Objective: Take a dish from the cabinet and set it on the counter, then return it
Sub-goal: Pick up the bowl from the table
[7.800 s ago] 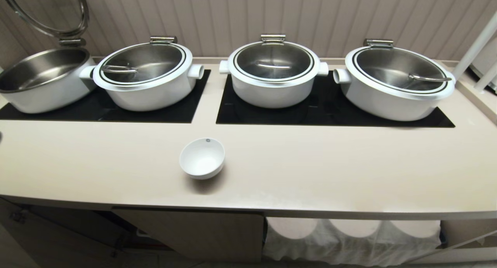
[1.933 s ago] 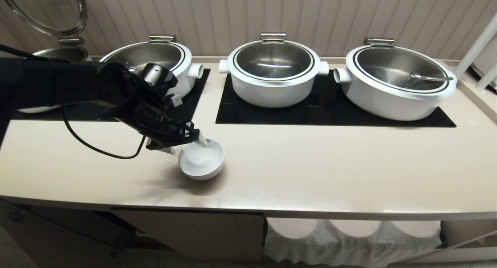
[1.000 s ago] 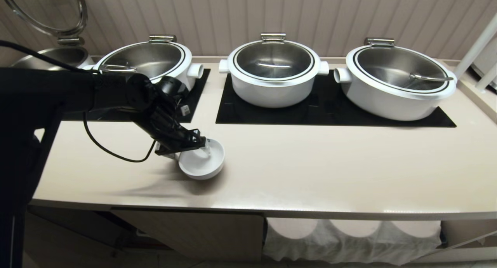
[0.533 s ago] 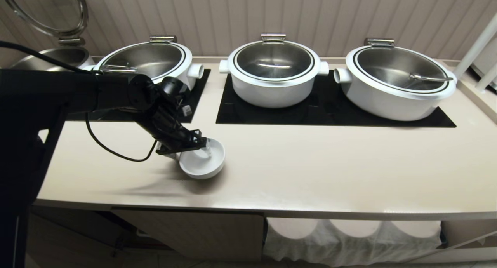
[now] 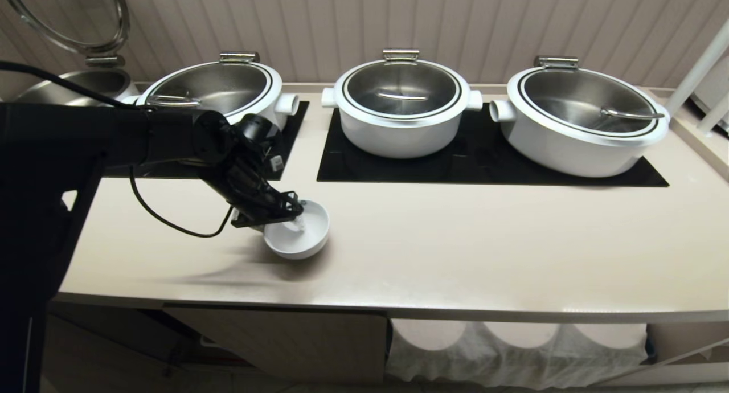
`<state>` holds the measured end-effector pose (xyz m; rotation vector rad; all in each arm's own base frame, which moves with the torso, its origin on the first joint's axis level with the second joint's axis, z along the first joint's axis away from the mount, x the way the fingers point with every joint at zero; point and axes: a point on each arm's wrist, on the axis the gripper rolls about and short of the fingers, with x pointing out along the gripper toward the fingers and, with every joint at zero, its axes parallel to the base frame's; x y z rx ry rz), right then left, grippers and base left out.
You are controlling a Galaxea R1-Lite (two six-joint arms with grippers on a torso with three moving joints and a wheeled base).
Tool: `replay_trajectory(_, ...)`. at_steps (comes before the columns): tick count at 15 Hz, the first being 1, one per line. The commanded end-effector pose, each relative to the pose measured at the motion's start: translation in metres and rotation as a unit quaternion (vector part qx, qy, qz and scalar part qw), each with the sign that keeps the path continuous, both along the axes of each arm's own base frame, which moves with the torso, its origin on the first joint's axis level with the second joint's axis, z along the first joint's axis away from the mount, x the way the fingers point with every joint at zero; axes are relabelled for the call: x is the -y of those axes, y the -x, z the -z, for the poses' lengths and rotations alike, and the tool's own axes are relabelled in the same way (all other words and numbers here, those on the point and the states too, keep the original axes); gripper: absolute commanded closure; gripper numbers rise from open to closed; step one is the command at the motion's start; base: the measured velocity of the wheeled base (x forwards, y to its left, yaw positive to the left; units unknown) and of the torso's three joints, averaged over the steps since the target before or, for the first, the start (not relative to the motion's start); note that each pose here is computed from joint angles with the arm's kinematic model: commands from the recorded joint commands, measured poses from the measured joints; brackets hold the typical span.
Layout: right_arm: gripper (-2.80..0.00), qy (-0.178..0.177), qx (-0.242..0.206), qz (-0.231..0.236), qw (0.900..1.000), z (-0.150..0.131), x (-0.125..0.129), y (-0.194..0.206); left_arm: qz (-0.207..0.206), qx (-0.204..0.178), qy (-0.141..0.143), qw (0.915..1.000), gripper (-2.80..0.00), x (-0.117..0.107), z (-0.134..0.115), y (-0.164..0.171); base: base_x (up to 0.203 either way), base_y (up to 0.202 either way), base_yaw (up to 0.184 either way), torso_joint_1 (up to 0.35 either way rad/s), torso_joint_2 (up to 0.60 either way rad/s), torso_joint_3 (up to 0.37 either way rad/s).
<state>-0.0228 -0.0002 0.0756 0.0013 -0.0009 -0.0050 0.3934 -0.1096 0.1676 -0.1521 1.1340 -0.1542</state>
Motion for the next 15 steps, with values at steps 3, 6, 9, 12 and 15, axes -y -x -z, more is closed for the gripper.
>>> replay_trajectory(3,0.00,0.000,0.000,0.000,1.000,0.000,0.000,0.000,-0.002,0.004,0.000,1.0000,0.00,0.000,-0.004,0.001,0.000,0.000,0.000,0.000,0.00,0.000)
replay_trajectory(6,0.00,0.000,0.000,0.000,1.000,0.000,0.000,0.000,-0.003,0.007,0.003,1.0000,0.00,-0.001,-0.008,0.003,0.000,0.000,0.000,0.000,0.00,0.000)
replay_trajectory(9,0.00,0.000,0.000,0.000,1.000,0.000,0.000,0.000,-0.005,0.010,0.004,0.9999,0.00,-0.002,-0.011,0.005,0.000,0.000,0.000,0.000,0.00,0.000)
replay_trajectory(12,0.00,0.000,0.000,0.001,1.000,0.000,0.000,0.000,-0.005,0.010,0.005,0.9999,0.00,-0.003,-0.016,0.011,0.000,0.000,0.000,0.000,0.00,0.000)
replay_trajectory(15,0.00,0.000,0.000,0.000,1.000,0.000,0.000,0.000,-0.015,-0.005,0.008,0.9998,0.00,-0.002,-0.020,0.017,0.000,0.000,0.000,0.000,0.00,0.000)
